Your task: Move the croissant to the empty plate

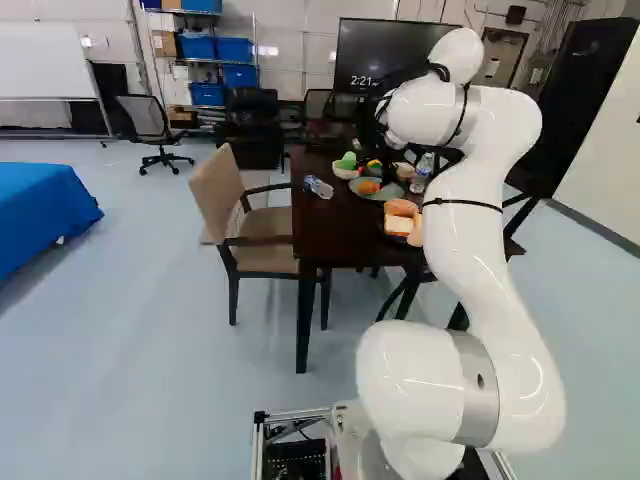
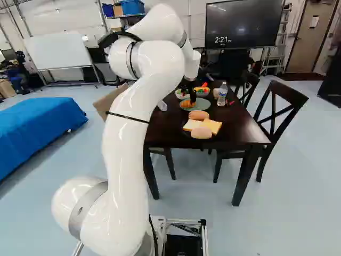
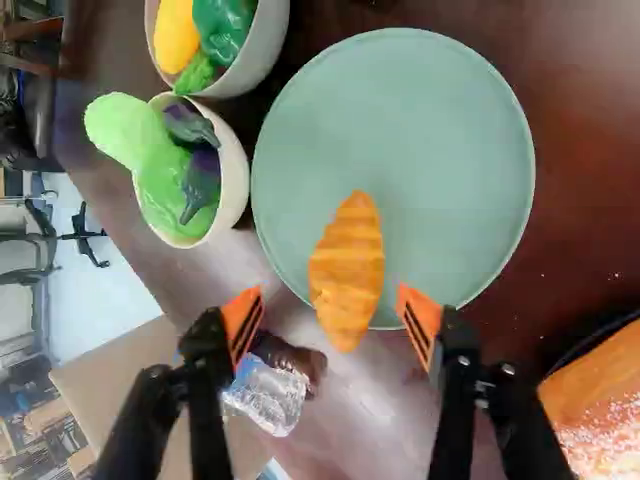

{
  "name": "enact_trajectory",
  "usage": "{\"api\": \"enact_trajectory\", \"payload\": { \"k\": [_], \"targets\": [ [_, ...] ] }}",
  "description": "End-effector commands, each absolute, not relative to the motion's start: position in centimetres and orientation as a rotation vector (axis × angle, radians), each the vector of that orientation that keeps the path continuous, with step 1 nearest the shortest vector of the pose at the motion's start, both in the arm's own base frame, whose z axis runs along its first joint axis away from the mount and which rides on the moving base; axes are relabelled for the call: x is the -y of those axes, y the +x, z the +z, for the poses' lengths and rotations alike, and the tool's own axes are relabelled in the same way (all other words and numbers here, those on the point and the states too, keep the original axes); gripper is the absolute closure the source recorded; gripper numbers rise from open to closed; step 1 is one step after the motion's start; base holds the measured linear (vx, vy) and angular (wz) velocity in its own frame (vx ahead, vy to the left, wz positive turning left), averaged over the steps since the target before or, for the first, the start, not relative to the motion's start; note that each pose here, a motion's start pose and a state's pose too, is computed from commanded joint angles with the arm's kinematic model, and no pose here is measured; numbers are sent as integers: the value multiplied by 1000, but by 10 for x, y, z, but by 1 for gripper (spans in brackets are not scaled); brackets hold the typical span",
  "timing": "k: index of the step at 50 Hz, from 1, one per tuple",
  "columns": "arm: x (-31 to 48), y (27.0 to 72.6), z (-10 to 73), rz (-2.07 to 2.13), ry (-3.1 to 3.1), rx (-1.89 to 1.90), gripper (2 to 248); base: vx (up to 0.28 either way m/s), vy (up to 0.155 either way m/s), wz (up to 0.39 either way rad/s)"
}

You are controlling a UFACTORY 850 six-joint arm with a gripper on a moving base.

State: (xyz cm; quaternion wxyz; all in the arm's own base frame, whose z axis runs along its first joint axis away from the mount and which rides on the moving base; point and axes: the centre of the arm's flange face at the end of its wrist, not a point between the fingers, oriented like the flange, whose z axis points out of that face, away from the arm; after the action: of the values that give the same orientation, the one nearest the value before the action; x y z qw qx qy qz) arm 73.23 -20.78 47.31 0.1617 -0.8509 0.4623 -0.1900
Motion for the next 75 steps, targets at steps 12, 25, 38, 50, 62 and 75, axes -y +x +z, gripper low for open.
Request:
{"api": "enact_trajectory", "payload": {
  "k": [12,25,38,50,62,75],
  "targets": [
    [208,732,473,-542,-2429,-1320,3,0,0,0],
    [208,732,475,-546,-2428,-1319,3,0,0,0],
    [206,728,492,-572,-2422,-1311,3,0,0,0],
    [205,724,508,-599,-2415,-1303,3,0,0,0],
    [204,720,525,-627,-2408,-1295,3,0,0,0],
    [203,716,543,-658,-2399,-1286,3,0,0,0]
  ]
}}
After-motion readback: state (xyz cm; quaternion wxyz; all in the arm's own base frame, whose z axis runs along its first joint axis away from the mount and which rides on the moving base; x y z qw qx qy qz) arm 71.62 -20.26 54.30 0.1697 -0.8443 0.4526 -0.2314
